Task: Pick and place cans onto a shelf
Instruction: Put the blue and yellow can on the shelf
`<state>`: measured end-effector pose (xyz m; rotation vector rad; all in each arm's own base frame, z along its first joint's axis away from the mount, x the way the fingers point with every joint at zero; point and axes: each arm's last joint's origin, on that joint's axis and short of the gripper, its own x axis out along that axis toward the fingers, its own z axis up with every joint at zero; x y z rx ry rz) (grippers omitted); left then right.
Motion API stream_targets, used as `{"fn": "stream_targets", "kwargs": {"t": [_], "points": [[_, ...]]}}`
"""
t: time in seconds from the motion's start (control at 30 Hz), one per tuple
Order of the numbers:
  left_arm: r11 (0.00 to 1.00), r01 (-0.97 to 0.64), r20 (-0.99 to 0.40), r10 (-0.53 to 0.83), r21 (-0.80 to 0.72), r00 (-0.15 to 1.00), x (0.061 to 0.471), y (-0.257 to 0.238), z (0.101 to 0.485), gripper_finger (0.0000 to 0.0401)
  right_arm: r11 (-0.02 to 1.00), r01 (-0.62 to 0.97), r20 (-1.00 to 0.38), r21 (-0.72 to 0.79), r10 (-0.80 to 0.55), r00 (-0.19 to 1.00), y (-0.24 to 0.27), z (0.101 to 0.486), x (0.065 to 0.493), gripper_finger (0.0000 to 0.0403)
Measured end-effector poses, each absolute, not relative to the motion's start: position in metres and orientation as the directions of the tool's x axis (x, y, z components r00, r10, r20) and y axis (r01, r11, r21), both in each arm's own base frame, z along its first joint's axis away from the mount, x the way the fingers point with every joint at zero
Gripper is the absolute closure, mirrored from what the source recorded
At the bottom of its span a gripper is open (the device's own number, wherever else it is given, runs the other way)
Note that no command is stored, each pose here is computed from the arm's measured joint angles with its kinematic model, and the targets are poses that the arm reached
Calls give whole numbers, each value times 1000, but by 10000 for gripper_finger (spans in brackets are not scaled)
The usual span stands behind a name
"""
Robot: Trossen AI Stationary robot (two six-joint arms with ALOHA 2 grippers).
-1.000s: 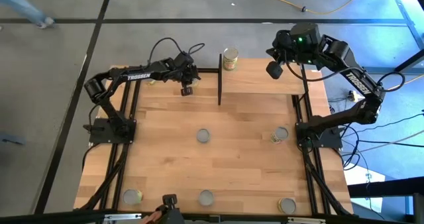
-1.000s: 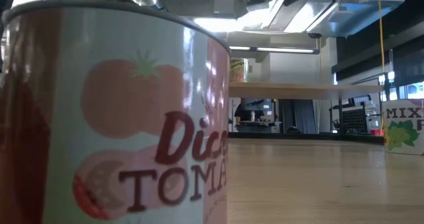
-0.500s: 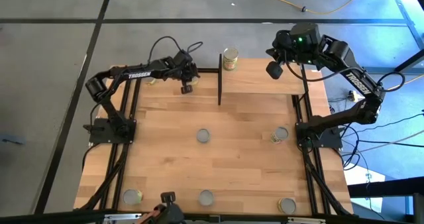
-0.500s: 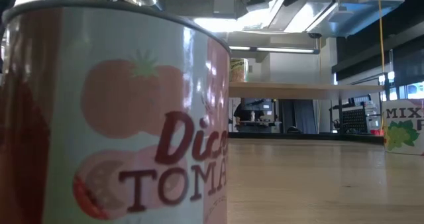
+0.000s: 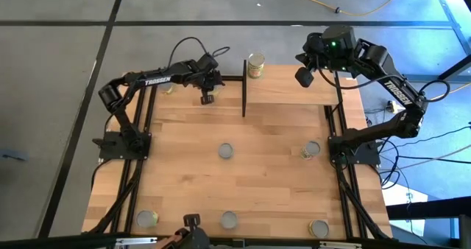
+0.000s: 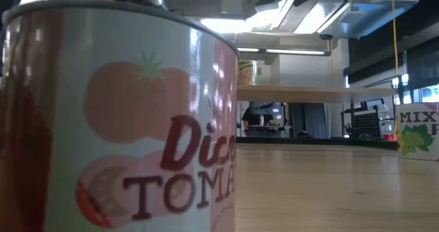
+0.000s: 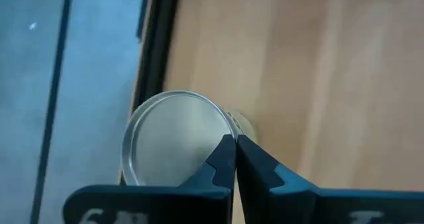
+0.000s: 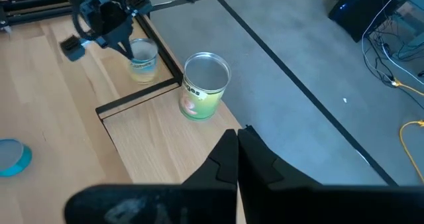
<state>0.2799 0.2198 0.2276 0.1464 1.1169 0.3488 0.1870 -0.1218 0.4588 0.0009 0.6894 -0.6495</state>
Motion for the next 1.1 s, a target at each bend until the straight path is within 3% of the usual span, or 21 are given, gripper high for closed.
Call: {"fn": "stream_targets", "kwargs": {"t": [0.6,0.83,1.1], "points": [[908,-127,-819,416,400,396,293,187,378,401,805,554,-591,-212,-557,584,-122,459,187,402],[900,-98,-760,413,425,502,290,158,430,401,805,554,-590,-212,-557,584,-122,459,187,402],[896,-10,-660,334,444,673,309,124,451,401,805,554,-591,-212,-557,584,-122,459,187,402]]}}
